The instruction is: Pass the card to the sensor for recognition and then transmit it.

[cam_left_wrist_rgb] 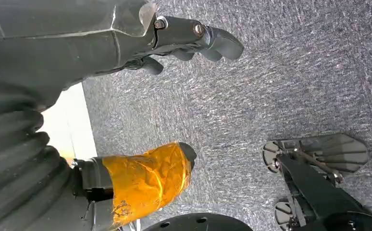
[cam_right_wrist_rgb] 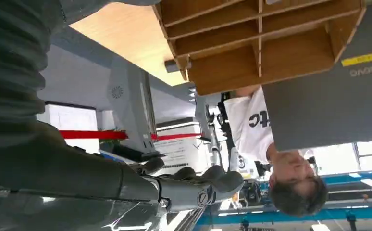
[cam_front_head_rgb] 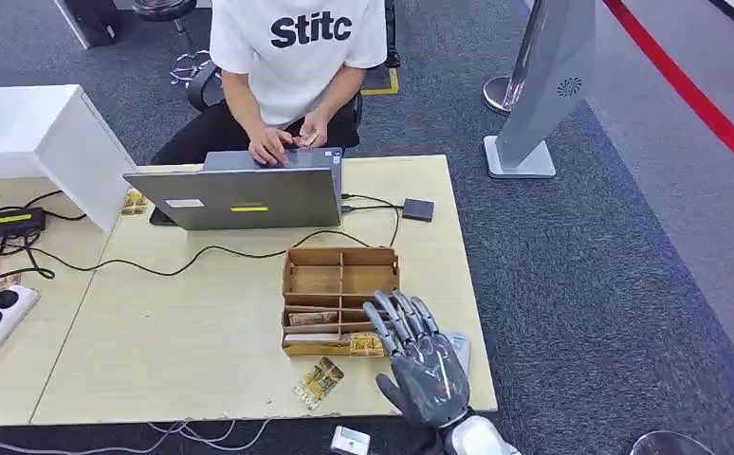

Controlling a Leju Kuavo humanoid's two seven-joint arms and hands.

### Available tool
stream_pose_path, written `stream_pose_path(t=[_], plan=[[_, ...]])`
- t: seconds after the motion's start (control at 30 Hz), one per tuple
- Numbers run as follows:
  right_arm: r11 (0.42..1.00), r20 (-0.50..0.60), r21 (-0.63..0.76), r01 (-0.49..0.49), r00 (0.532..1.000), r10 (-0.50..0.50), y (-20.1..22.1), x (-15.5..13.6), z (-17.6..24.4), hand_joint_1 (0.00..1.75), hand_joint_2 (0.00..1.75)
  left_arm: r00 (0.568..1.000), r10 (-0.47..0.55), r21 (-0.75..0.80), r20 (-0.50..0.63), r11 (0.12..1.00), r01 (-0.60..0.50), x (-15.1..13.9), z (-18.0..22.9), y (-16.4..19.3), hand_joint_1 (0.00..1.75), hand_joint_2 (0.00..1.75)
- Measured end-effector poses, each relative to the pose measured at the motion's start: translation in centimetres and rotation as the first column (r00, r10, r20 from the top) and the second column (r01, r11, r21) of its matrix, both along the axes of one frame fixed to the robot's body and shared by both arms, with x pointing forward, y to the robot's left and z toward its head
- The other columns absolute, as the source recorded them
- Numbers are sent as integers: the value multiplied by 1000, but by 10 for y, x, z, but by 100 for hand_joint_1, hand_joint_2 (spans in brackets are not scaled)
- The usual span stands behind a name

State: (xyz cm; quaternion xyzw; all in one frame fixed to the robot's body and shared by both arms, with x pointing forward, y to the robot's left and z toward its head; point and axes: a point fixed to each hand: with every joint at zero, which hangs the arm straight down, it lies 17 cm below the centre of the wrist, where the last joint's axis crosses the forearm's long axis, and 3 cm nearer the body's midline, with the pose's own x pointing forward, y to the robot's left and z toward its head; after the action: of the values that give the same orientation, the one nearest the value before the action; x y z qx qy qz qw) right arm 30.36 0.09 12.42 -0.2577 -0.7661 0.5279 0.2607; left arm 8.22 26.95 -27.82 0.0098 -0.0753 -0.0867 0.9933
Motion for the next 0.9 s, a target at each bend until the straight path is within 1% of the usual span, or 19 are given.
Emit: stream_pose_path(t=[0.2, 0.37, 0.67, 0.9], plan=[[999, -42, -39, -26, 999, 24, 2, 2, -24, 0, 175, 1000, -7, -1, 5, 1000, 7, 3, 1, -1, 0, 175], [998, -59, -61, -33, 998, 29, 2, 2, -36, 0, 175, 1000, -11, -2, 7, 1000, 11, 5, 1, -2, 0, 175], [996, -87, -66, -59, 995, 53, 8, 1, -46, 0, 175, 1000, -28, -1, 8, 1000, 28, 5, 1, -3, 0, 175], [996, -91, -57, -63, 994, 57, 14, 7, -44, 0, 175, 999, -34, -3, 7, 999, 34, 5, 1, -4, 0, 175]])
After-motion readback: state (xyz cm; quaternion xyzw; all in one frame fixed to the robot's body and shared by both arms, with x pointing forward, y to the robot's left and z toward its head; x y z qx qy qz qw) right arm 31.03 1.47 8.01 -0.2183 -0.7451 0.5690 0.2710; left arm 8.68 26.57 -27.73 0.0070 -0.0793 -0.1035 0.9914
